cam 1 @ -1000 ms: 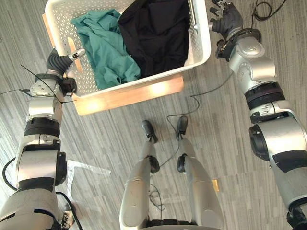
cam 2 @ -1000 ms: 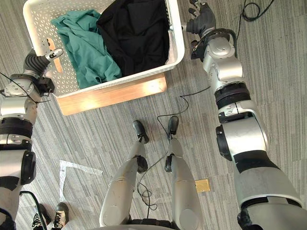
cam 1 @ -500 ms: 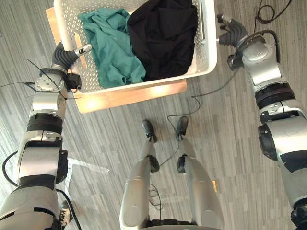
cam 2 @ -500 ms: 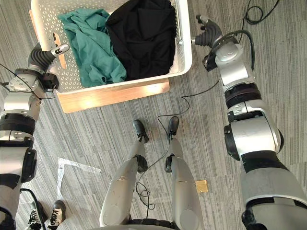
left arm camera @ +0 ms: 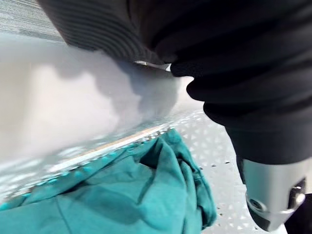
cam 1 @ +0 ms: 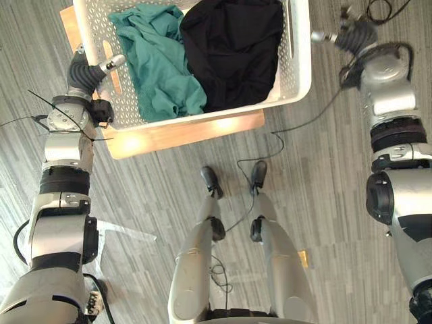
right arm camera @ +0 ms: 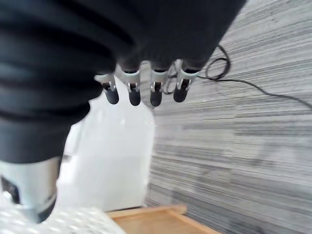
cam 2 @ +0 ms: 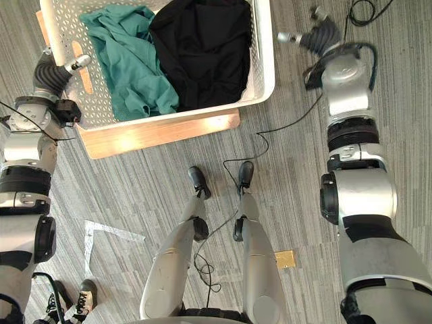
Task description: Pick up the laundry basket with both hands and put the clothes into the washing machine.
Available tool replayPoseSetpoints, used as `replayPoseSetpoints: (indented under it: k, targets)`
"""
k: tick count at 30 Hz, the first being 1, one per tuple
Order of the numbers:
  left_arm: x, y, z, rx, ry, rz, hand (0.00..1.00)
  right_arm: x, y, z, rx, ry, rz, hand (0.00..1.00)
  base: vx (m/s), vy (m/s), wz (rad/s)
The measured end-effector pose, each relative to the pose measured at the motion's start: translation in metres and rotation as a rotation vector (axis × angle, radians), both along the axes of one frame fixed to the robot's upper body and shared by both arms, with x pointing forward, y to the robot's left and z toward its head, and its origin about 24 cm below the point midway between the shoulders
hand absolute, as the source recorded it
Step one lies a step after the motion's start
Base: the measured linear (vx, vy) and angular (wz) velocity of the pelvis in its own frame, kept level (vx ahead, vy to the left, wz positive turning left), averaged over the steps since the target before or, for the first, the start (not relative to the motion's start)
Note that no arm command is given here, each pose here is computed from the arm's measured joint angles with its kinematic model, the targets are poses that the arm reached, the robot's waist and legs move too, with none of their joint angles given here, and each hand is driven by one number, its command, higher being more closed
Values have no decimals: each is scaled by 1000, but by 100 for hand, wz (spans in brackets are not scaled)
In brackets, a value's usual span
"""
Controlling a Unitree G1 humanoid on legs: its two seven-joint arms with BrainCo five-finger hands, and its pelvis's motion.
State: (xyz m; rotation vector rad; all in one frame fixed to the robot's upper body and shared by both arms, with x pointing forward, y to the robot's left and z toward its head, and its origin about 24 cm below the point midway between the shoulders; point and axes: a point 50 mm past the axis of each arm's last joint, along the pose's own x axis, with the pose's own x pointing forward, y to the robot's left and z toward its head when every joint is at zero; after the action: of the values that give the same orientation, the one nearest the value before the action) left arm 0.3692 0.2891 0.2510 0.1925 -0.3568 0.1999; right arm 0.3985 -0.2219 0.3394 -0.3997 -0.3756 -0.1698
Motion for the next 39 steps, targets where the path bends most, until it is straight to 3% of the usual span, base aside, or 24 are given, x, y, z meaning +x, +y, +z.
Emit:
replayPoseSetpoints:
  k: [8,22,39]
  targets:
    - [1,-7,-3,-4,4,-28,0,-17,-21,32,63,-120,-26,0,-2,23,-13]
    - [4,-18,-19,85,85,-92,0,-17,1,40,28,-142,115,0,30,6,-7]
    - [15,-15,4,-18,31,-70,0,6,41,4,40,-13,215,0,47,-2,1]
